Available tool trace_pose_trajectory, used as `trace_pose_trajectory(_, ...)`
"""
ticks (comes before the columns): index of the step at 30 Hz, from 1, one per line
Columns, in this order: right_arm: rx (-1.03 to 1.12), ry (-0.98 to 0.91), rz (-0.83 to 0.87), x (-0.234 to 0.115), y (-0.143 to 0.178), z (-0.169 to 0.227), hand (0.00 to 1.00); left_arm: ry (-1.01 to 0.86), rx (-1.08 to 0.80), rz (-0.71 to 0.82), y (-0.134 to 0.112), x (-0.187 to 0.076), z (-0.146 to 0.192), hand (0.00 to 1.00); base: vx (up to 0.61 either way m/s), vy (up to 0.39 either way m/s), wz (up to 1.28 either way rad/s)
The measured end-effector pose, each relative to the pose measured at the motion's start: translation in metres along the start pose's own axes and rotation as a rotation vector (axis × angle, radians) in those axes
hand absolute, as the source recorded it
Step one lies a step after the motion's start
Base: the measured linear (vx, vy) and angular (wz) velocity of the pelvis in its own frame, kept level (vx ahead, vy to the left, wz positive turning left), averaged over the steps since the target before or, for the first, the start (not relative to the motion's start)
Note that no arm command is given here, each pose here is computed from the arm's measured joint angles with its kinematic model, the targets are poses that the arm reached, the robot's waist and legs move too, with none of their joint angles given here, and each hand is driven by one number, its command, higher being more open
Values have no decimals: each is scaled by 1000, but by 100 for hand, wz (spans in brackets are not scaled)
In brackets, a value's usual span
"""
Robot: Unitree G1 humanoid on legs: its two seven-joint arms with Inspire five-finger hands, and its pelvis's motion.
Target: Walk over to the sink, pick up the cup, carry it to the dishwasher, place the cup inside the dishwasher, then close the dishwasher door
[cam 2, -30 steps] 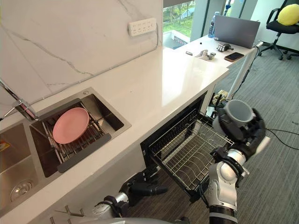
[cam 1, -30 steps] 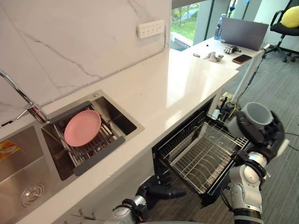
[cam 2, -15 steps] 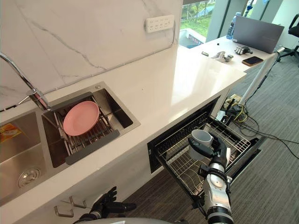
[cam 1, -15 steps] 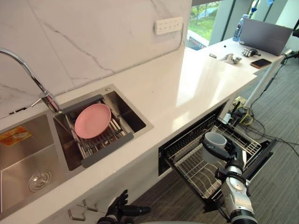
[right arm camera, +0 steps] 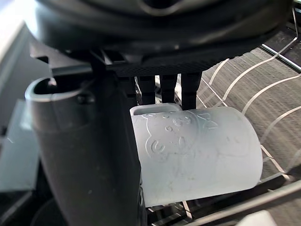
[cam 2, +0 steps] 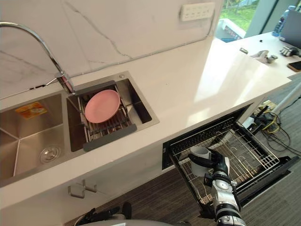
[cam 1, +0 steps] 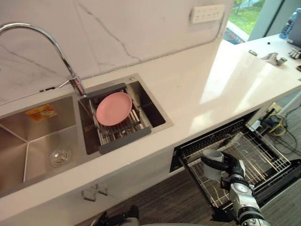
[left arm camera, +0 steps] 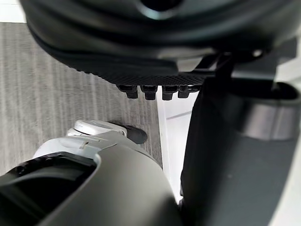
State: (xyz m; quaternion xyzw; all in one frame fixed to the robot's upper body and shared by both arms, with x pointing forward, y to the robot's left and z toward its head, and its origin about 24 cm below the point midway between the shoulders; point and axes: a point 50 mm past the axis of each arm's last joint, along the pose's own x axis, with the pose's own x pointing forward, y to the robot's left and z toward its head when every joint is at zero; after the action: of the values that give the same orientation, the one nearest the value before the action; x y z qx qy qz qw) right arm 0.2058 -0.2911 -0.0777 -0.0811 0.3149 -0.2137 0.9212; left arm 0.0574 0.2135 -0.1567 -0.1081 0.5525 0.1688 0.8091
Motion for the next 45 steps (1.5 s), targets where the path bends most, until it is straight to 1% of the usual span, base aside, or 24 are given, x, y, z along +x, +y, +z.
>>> trace_pose_trajectory(4,8,11,-44,3,-12,2,0,-1,-51,-12,-4,1,2,100,-91,16,52)
trace_pose_trajectory(7,5,32,-93,2,-21,-3,0,16,-80,1,1,2,0,100,-41,35,64)
trace_pose_trajectory(10,-60,51,-131,2,-28,-6,0,22,-92,-7,5,2,0,100,18,30,25)
trace_pose_trajectory(11,-75,66,-140,2,-31,-8,100,26,-89,-11,7,2,0,100,15,-2,20)
trace_pose_trajectory(14,-88,124,-148,2,-35,-16,100,42,-85,-1,14,2,-1,100,13,-30,13)
trace_pose_trajectory(18,-162,165,-116,1,-34,-24,100,69,-94,-10,14,1,-5,100,-36,-41,2)
trace_pose_trajectory(21,-214,182,-98,0,-34,-28,100,84,-50,1,16,1,-6,100,-63,-22,-3)
trace_pose_trajectory(26,-243,164,-109,-3,-37,-29,100,100,-38,7,19,1,-7,100,-56,-12,-11)
trace_pose_trajectory(29,-233,97,-155,-5,-43,-20,100,112,-56,7,21,1,-9,100,-38,-18,-21)
trace_pose_trajectory(31,-190,33,-181,-6,-45,-7,100,114,-67,12,22,1,-10,100,-19,-31,-37)
trace_pose_trajectory(34,-16,-85,-234,-13,-52,8,100,113,-104,17,23,1,-13,100,9,-43,-45)
trace_pose_trajectory(37,192,-183,-293,-30,-60,9,100,125,-135,26,23,1,-18,100,21,-29,-22)
trace_pose_trajectory(38,311,-231,-301,-38,-61,10,100,125,-146,28,23,1,-18,100,-5,-18,-16)
trace_pose_trajectory(39,382,-269,-300,-44,-61,11,100,129,-156,32,23,1,-19,100,-14,-21,-34)
trace_pose_trajectory(41,534,-391,-239,-57,-61,23,100,140,-175,48,24,0,-22,100,-1,-29,-54)
trace_pose_trajectory(42,592,-477,-192,-63,-61,35,100,150,-173,54,24,0,-25,100,26,-30,-60)
trace_pose_trajectory(45,663,-685,-97,-79,-64,68,100,172,-152,57,24,0,-26,100,35,8,-53)
